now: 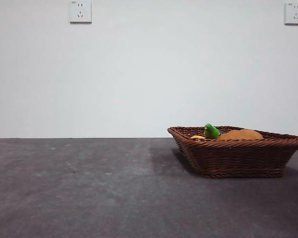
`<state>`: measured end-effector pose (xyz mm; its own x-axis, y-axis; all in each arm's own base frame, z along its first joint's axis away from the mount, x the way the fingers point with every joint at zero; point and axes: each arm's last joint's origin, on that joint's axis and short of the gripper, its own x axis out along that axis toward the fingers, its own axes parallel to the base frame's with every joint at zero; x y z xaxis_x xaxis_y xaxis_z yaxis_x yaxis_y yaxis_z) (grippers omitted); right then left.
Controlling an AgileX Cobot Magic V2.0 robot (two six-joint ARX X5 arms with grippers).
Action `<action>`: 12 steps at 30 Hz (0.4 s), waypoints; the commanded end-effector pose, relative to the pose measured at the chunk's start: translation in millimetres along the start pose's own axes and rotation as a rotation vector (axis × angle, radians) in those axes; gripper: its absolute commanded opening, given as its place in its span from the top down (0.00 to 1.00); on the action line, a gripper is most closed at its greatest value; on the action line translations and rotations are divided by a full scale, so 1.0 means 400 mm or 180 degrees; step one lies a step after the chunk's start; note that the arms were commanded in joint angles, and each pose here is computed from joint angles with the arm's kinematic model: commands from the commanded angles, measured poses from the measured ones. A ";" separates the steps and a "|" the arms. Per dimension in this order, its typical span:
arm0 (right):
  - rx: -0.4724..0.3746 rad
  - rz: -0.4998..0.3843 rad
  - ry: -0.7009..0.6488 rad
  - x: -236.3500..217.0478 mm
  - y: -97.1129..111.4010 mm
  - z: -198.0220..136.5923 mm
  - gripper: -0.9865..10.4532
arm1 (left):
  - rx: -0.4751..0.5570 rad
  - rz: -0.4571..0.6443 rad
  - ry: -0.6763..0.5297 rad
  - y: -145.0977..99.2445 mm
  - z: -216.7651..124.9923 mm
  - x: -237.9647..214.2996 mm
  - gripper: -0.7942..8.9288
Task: Help me put the vegetables on the table into the basket
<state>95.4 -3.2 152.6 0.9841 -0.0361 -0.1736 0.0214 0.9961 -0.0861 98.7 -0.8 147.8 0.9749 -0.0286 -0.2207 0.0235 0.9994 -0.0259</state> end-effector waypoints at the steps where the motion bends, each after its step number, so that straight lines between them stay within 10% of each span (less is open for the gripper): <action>1: 0.0025 -0.0016 0.0012 0.002 0.000 -0.006 0.91 | -0.0017 0.0001 0.0016 0.000 -0.007 0.002 0.92; 12: 0.0025 -0.0015 0.0012 0.002 0.000 -0.006 0.91 | -0.0017 0.0001 0.0016 0.000 -0.007 0.002 0.92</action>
<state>95.4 -3.2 152.6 0.9841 -0.0361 -0.1736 0.0214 0.9961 -0.0861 98.7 -0.8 147.8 0.9749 -0.0286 -0.2207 0.0236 0.9994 -0.0255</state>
